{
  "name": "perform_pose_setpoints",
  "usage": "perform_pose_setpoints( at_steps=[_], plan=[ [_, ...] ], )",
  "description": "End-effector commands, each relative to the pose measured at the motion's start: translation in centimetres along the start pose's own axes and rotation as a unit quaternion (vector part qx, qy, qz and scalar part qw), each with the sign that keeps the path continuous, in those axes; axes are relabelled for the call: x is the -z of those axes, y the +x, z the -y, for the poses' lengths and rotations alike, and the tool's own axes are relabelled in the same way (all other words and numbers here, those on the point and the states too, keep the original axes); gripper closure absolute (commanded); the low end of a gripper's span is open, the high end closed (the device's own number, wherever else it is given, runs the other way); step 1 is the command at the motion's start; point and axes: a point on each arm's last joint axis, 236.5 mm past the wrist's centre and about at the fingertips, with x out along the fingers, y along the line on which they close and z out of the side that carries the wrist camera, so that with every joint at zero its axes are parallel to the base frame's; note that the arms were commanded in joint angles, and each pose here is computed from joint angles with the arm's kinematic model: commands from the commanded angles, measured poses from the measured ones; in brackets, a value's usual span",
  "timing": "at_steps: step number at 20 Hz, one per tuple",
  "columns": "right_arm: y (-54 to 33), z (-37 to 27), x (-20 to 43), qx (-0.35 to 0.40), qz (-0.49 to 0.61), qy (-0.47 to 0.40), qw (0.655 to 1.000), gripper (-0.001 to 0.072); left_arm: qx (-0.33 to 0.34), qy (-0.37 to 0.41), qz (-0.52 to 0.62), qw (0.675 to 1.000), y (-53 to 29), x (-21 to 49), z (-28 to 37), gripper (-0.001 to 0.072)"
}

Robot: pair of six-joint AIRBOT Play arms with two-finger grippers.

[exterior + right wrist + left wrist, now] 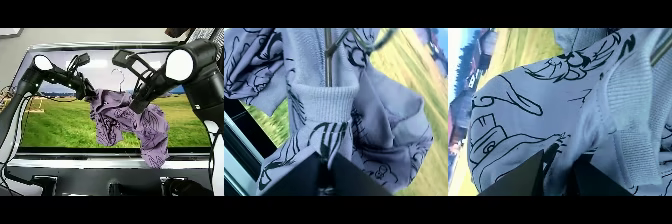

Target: Fold the clothes and pants, and hang the long-sleeved shirts on hangers.

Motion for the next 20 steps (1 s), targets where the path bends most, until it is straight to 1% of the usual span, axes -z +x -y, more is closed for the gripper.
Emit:
perform_pose_setpoints(
  at_steps=[1,2,3,5,6,8,10,13,15,16,19,20],
  plan=[
    [-0.6,1.4,0.8,0.033,-0.007,0.059,0.998,0.0305,-0.022,-0.032,0.014,0.999,-1.4,-1.2,-0.2,0.0685],
    [-1.2,1.8,0.8,0.045,0.001,0.075,0.996,0.0234,-0.028,-0.045,0.019,0.998,-1.9,-1.6,-0.2,0.0686],
    [-2.1,2.2,0.6,0.059,0.015,0.091,0.994,0.019,-0.032,-0.061,0.023,0.997,-2.3,-2.0,-0.1,0.0687],
    [-4.3,3.2,0.4,0.088,0.052,0.12,0.987,0.0176,-0.039,-0.078,0.03,0.996,-3.2,-2.6,0.2,0.0688],
    [-5.8,4.1,0.5,0.113,0.072,0.137,0.981,0.0149,-0.042,-0.075,0.033,0.996,-3.6,-3.0,0.4,0.0688],
    [-9.1,6.5,1.6,0.177,0.103,0.18,0.962,0.0148,-0.049,-0.066,0.039,0.996,-4.6,-3.7,0.8,0.0688],
    [-12.5,9.2,3.5,0.249,0.122,0.222,0.935,0.0147,-0.055,-0.059,0.045,0.996,-5.3,-4.2,1.2,0.0688],
    [-15.8,12.6,7.1,0.284,0.155,0.331,0.887,0.0147,-0.06,-0.045,0.05,0.996,-6.1,-5.2,2.1,0.0688],
    [-16.8,14.7,9.1,0.291,0.164,0.361,0.871,0.0145,-0.064,-0.034,0.056,0.996,-6.9,-6.1,2.9,0.0688],
    [-16.6,15.4,10.0,0.281,0.157,0.36,0.875,0.0144,-0.067,-0.028,0.06,0.996,-7.5,-6.5,3.3,0.0688],
    [-14.6,15.4,10.4,0.205,0.143,0.282,0.926,0.0146,-0.062,-0.008,0.063,0.996,-8.6,-7.5,5.3,0.0688],
    [-13.9,15.5,10.7,0.189,0.134,0.261,0.937,0.0146,-0.055,-0.002,0.06,0.997,-8.8,-7.7,6.2,0.0688]
  ],
)
